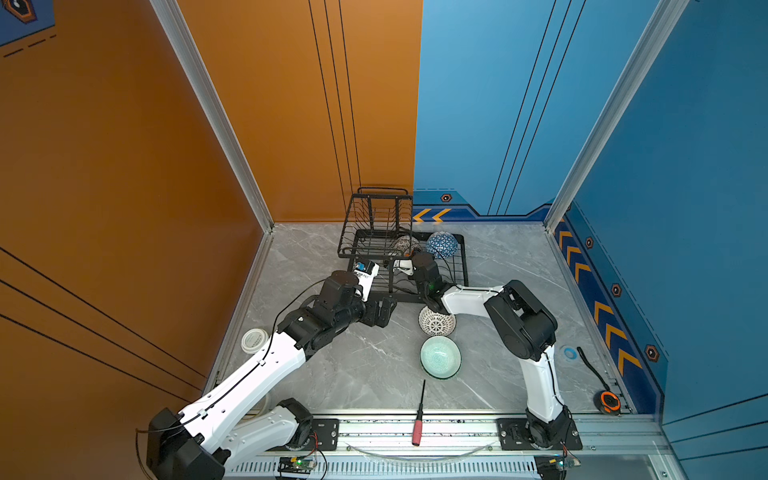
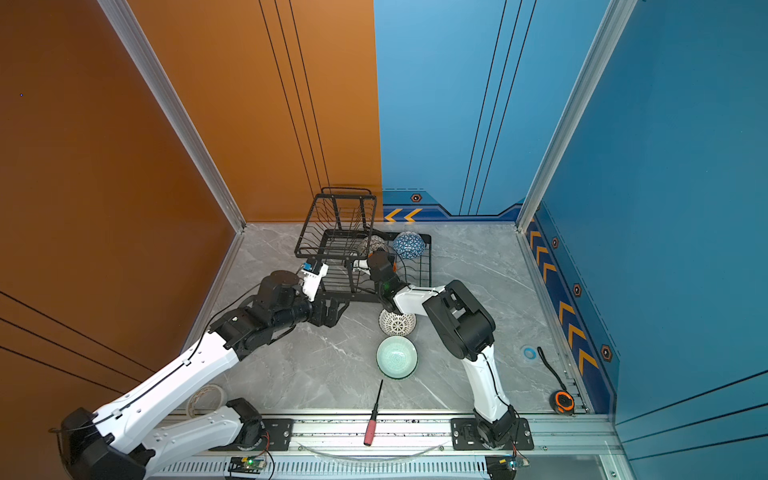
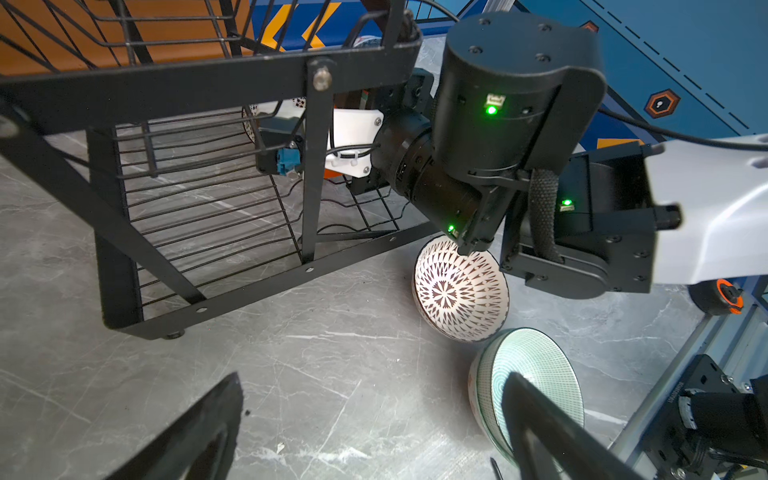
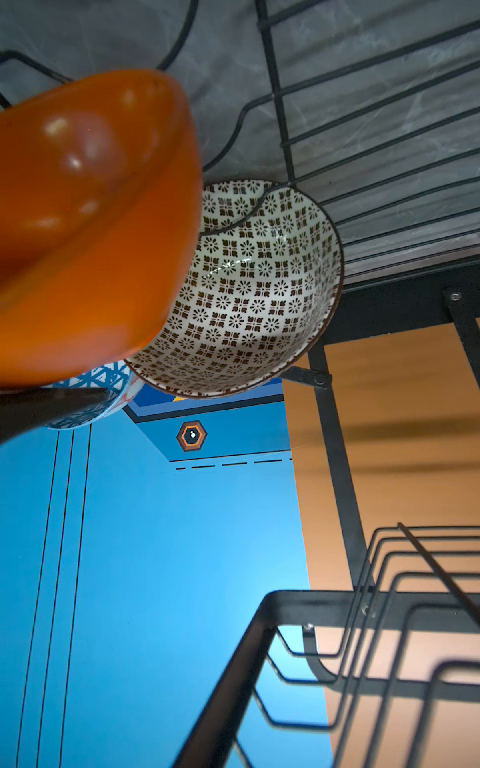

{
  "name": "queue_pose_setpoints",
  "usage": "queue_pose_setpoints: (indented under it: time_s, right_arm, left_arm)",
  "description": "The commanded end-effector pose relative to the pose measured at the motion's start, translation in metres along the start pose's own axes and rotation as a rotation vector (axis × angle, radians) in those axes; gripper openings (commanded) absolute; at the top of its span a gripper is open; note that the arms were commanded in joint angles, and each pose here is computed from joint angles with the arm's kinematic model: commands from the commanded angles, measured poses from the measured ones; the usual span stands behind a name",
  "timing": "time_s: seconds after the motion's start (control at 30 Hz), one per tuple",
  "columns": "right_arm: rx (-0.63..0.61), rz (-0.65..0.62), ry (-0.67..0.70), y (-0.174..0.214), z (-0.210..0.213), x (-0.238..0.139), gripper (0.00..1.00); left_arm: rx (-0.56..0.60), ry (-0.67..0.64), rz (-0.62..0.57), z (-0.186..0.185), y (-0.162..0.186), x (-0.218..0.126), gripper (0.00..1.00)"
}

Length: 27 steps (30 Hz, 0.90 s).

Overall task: Load the bowls into the dish rack
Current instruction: 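Lower the orange bowl on edge into the rack slots beside the brown bowl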

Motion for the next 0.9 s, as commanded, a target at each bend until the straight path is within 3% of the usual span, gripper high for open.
queue_pose_setpoints:
  time_s: [0.0, 0.4, 0.87]
  right_arm:
    - [0.044, -0.029, 0.015, -0.012, -0.001, 0.004, 0.0]
    - [0.031, -0.066, 0.033, -0.022, 0.006, 0.012, 0.0]
    - [0.062, -0.096, -0.06, -0.023, 0.02, 0.011, 0.0]
  left_arm:
    - [0.006, -0.009, 0.015, 0.005, 0.007, -0.002, 0.98]
    - [0.005, -0.008, 0.021, 0.007, 0.009, 0.0, 0.98]
    - [-0.004, -0.007, 0.017, 0.008, 0.014, -0.002, 0.98]
Point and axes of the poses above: each gripper's point midway between its finger pads, its own x axis out along the fingers, its own z axis along the line the jaws close on, y = z × x, the point moved 3 cm from there along -x, back along the fingers
